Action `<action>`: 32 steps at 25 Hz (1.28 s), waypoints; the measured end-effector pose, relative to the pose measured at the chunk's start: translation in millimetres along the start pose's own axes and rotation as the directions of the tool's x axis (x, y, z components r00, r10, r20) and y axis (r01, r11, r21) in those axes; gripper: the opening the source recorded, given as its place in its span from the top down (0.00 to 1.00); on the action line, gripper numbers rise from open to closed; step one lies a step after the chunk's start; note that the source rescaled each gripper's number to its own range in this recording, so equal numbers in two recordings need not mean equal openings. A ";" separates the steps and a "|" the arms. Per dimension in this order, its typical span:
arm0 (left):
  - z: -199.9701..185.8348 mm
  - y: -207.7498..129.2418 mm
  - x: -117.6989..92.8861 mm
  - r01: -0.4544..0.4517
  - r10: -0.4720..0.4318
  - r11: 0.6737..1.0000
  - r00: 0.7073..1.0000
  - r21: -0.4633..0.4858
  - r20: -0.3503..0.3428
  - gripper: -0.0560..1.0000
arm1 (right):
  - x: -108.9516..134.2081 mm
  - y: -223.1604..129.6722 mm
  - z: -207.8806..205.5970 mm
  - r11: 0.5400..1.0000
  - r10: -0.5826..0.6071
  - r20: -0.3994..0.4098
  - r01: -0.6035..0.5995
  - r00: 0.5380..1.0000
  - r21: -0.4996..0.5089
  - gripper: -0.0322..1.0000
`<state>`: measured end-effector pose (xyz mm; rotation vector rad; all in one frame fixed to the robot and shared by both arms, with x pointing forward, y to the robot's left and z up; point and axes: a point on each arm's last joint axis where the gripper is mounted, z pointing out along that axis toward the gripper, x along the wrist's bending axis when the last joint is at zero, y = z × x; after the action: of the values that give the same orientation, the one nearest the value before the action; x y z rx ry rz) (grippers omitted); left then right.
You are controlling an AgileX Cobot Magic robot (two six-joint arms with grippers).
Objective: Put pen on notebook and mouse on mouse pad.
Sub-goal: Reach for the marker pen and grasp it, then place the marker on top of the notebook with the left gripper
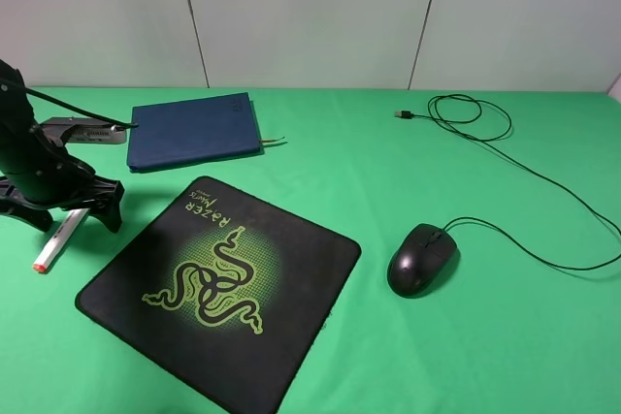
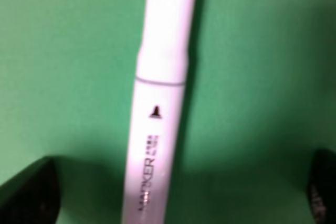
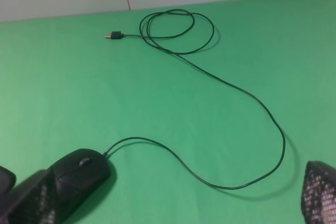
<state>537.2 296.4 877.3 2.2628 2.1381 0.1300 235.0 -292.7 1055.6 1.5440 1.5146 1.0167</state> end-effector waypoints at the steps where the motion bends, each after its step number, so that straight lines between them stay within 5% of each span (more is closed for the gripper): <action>1: 0.4 0.2 -0.2 0.003 -0.003 1.000 1.000 -0.002 0.002 0.24 | 0.0 0.0 0.0 1.000 0.000 0.000 0.000 1.000 0.000 0.00; 10: 0.9 1.1 -0.3 0.007 -0.007 1.000 1.000 -0.011 0.003 0.94 | 0.0 0.0 0.0 1.000 0.000 0.000 0.000 1.000 0.000 0.00; 21: -4.1 4.0 0.7 0.003 -0.002 1.000 1.000 0.028 -0.004 0.95 | 0.0 0.0 0.0 1.000 0.000 0.000 0.000 1.000 0.000 0.00; 32: -57.6 -4.1 4.2 0.007 -0.007 1.000 1.000 0.027 -0.021 0.95 | 0.0 0.0 0.0 1.000 0.000 0.000 0.000 1.000 0.000 0.00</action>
<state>528.9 298.5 934.5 2.2781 2.1707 0.1258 235.0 -292.7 1055.6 1.5440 1.5146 1.0167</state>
